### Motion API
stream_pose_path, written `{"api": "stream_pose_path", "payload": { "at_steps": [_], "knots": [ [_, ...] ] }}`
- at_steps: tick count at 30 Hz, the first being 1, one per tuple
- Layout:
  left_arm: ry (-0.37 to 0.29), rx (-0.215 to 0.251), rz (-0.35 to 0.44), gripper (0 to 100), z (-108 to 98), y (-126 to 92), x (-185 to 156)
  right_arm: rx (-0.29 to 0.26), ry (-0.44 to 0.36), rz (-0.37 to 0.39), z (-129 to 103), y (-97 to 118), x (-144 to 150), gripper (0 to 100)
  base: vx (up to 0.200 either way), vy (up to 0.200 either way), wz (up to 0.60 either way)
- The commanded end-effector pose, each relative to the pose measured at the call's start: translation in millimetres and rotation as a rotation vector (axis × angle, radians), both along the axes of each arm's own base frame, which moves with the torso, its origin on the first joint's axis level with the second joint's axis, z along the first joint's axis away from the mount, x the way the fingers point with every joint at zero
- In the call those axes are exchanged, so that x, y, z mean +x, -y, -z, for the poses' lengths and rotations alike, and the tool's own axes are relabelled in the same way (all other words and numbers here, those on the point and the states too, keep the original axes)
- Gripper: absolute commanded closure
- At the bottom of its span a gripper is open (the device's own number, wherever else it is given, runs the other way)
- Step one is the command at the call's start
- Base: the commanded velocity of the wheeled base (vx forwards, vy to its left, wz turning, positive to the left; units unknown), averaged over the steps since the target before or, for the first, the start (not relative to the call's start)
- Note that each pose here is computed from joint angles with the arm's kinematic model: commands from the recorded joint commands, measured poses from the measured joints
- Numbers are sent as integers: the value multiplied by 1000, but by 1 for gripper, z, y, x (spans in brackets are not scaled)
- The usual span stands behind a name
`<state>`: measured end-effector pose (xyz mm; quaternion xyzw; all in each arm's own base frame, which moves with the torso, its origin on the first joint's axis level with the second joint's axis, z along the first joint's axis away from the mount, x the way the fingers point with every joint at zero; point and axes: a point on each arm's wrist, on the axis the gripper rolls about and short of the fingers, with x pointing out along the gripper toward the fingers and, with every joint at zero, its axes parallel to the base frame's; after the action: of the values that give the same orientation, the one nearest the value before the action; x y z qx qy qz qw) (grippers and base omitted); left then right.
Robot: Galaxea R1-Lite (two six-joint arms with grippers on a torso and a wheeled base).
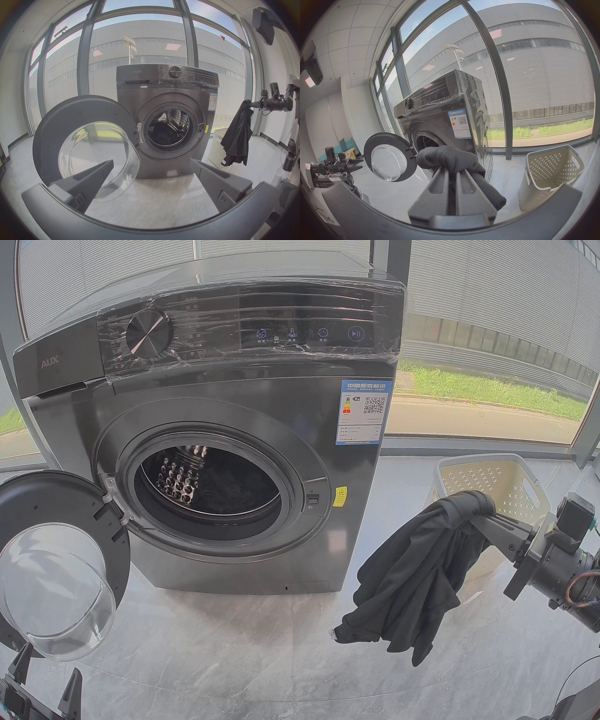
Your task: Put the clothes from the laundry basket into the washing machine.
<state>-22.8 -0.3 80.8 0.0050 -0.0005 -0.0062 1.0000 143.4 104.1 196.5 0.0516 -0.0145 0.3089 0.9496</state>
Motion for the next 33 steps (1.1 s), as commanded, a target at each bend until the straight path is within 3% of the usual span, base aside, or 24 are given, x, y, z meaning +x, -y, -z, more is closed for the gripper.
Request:
{"api": "stream_pose_path", "payload": {
  "at_steps": [1, 19, 33],
  "knots": [
    [1, -1, 0, 0, 4, 0, 0, -2, -2, 1, 1, 0, 0, 100, 0, 200, 0],
    [2, 1, -2, 0, 4, 0, 0, -6, -8, -1, 3, 0, 0, 100, 0, 200, 0],
    [2, 1, 0, 0, 4, 0, 0, -15, -21, -4, 6, 0, -1, 100, 0, 0, 0]
  ]
}}
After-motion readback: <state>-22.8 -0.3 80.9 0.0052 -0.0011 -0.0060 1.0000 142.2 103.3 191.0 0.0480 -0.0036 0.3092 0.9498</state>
